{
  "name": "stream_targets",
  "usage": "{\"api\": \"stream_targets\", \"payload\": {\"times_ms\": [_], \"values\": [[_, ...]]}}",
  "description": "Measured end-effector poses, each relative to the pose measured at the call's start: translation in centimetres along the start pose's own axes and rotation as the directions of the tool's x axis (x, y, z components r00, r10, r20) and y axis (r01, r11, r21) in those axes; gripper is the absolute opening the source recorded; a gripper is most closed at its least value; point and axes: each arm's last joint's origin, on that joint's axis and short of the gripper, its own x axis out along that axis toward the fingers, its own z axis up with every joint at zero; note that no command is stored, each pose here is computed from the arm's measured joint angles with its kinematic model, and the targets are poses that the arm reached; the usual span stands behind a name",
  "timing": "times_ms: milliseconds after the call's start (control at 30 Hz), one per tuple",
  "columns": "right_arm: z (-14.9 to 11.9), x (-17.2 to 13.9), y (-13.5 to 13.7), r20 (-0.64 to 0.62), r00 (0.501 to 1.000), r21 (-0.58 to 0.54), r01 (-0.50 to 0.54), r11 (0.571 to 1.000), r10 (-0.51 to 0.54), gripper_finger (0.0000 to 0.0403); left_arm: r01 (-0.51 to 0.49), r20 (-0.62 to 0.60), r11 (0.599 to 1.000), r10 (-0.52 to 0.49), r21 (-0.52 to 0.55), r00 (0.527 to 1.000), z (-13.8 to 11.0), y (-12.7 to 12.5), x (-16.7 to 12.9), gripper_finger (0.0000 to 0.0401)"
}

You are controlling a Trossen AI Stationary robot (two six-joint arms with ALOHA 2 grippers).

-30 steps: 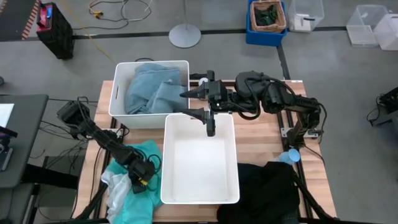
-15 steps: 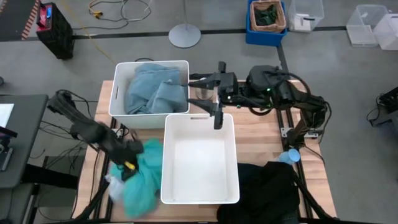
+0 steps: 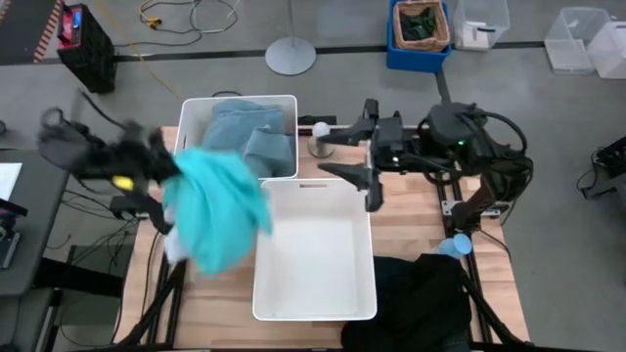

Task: Sort clothes
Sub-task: Put light blue shorts into the top white bin

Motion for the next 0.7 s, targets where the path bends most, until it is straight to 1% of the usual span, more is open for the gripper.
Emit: {"api": "stream_targets", "payload": {"times_ms": [67, 133, 200, 267, 367, 467, 567, 700], "values": [[0.2, -0.5, 0.4, -0.002, 1.0, 0.006, -0.019, 1.0, 0.019, 0.0234, -0.083, 0.088, 0.996, 0.081, 0.015, 0.993, 1.3, 0.6, -0.8, 0.0], [0.2, -0.9, 0.9, -0.019, 0.999, 0.01, -0.036, 0.999, 0.037, 0.0234, -0.168, 0.145, 0.985, 0.162, 0.029, 0.976, 2.1, 1.1, -1.3, 0.0], [0.0, -1.2, 1.4, -0.05, 0.998, 0.015, -0.035, 0.999, 0.035, 0.0234, -0.263, 0.176, 0.964, 0.251, 0.048, 0.952, 2.2, 1.4, -1.5, 0.0], [-0.3, -1.4, 1.8, -0.091, 0.996, 0.017, -0.015, 1.0, 0.016, 0.0234, -0.355, 0.197, 0.932, 0.336, 0.069, 0.921, 2.0, 1.6, -1.5, 0.0], [-0.7, -1.7, 2.5, -0.134, 0.991, 0.036, 0.012, 0.999, -0.007, 0.0234, -0.464, 0.208, 0.881, 0.438, 0.096, 0.875, 1.3, 2.1, -1.4, 0.0], [-0.7, -2.0, 3.1, -0.145, 0.989, 0.059, 0.029, 0.998, -0.021, 0.0234, -0.565, 0.221, 0.817, 0.533, 0.114, 0.817, 0.3, 2.5, -1.1, 0.0], [-0.7, -2.3, 3.8, -0.145, 0.989, 0.067, 0.039, 0.997, -0.029, 0.0234, -0.621, 0.191, 0.773, 0.595, 0.131, 0.781, -0.9, 2.7, -0.3, 0.0], [-0.6, -2.6, 4.5, -0.144, 0.988, 0.068, 0.06, 0.996, -0.05, 0.0234, -0.696, 0.143, 0.697, 0.681, 0.174, 0.718, -3.1, 2.8, 1.6, 0.0]]}}
